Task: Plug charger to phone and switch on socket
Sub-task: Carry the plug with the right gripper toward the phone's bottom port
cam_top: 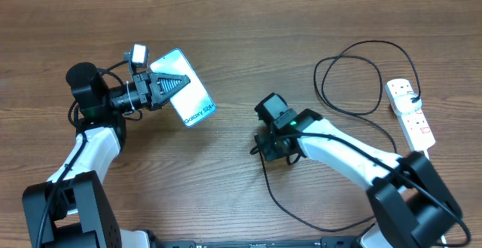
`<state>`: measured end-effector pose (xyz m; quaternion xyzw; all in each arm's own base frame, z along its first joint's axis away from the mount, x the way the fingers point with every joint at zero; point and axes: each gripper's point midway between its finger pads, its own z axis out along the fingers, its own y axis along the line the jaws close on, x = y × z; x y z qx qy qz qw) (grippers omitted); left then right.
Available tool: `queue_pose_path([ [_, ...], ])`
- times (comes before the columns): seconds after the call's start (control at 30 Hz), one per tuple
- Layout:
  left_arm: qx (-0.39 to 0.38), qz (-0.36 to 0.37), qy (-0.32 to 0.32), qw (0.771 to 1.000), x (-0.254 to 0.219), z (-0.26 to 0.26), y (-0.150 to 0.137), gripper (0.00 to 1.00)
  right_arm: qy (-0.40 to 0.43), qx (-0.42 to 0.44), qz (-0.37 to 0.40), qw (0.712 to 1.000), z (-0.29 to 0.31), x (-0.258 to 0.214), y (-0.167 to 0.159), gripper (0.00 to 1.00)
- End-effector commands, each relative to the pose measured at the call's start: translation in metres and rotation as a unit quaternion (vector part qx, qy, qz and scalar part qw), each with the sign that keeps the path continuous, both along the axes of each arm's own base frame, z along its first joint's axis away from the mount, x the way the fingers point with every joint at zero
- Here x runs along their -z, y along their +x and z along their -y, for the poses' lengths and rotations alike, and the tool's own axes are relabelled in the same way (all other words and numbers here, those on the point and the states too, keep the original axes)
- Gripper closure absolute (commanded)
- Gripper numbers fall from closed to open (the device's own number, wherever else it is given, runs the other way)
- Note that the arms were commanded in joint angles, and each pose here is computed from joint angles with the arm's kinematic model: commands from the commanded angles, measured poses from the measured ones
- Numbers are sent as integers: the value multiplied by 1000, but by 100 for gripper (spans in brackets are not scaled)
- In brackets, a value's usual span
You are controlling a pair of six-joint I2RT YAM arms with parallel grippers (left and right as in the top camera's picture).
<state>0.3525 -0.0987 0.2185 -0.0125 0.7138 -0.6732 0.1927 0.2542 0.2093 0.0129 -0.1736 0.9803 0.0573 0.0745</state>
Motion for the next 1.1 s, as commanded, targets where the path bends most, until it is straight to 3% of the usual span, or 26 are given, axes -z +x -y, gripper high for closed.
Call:
queue_pose_path([
  [0.0, 11, 35, 7, 999, -9, 0, 0, 96, 6, -20, 22, 1000, -23, -4, 7, 51],
  [0.17, 12, 35, 6, 999, -9, 0, 0, 96, -10, -28, 13, 999, -30, 10, 7, 52],
  [0.23, 13, 35, 6, 999, -9, 0, 0, 96, -13, -30, 10, 999, -32, 10, 9, 57],
  [0.3, 12, 34, 6, 999, -9, 0, 0, 96, -15, -34, 9, 999, -33, 12, 10, 66],
  [0.4, 12, 34, 6, 999, -9, 0, 0, 96, -19, -33, 5, 999, -32, 15, 9, 94],
  [0.43, 12, 34, 6, 999, -9, 0, 0, 96, -20, -33, 3, 999, -32, 15, 8, 96],
  [0.7, 12, 31, 6, 999, -8, 0, 0, 96, 22, -41, -25, 999, -47, -12, 7, 96],
  [0.87, 12, 33, 6, 999, -8, 0, 0, 96, 116, -81, -34, 989, -71, -85, -9, 96],
  [1.07, 30, 35, 4, 999, -9, 6, -5, 96, 238, -126, -38, 962, -76, -170, -55, 96],
])
